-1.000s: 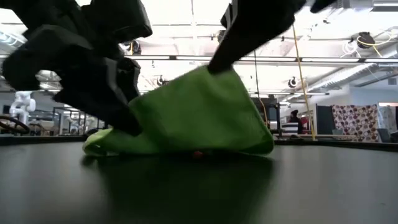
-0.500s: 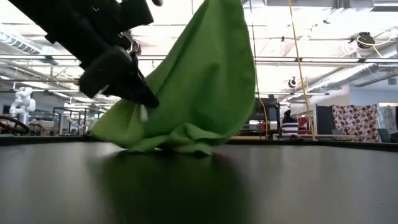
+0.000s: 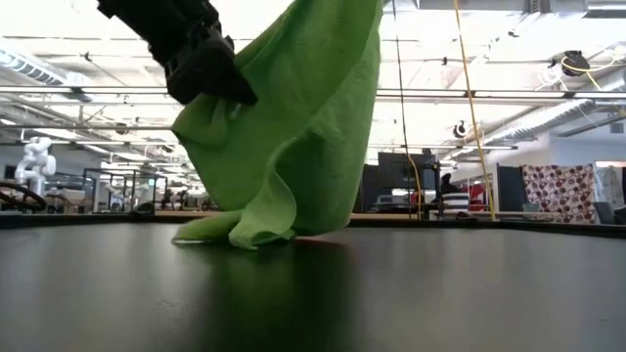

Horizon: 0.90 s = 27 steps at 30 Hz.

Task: Roll towel into tight, uniform cylinder
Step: Fold the green towel

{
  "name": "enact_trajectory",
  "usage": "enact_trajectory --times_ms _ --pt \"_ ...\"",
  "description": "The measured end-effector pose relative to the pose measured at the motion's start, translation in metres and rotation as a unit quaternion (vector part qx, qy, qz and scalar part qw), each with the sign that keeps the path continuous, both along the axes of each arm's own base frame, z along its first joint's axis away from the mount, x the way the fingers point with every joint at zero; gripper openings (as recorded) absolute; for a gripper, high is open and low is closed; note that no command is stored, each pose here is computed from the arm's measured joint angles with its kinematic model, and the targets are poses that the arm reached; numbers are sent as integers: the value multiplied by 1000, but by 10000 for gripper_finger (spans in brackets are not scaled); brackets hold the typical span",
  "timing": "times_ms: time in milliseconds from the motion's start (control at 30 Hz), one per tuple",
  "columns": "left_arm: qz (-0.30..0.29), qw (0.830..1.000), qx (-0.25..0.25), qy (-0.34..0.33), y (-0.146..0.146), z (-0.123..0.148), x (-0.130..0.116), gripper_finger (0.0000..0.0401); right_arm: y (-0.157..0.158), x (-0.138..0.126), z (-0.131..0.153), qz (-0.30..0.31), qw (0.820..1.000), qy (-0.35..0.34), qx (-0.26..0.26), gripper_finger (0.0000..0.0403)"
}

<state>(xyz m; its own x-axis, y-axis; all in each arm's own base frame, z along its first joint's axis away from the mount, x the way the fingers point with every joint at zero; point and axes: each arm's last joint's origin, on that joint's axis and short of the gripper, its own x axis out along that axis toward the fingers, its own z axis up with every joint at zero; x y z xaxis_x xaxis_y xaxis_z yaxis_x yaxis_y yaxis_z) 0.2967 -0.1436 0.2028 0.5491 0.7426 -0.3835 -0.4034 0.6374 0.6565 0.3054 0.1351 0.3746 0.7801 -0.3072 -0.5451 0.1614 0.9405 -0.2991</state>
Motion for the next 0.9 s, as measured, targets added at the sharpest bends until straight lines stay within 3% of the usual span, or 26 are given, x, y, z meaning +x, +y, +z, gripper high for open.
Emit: enact_trajectory --times_ms 500,633,900 --pt "5 998 25 49 4 15 -2 117 -7 -14 -11 -32 996 75 26 0" --pt "15 997 -5 69 14 13 3 102 -6 -16 -12 -34 996 82 31 0" --pt "9 988 -94 121 29 0 10 27 -4 -17 -14 -19 993 98 64 0"
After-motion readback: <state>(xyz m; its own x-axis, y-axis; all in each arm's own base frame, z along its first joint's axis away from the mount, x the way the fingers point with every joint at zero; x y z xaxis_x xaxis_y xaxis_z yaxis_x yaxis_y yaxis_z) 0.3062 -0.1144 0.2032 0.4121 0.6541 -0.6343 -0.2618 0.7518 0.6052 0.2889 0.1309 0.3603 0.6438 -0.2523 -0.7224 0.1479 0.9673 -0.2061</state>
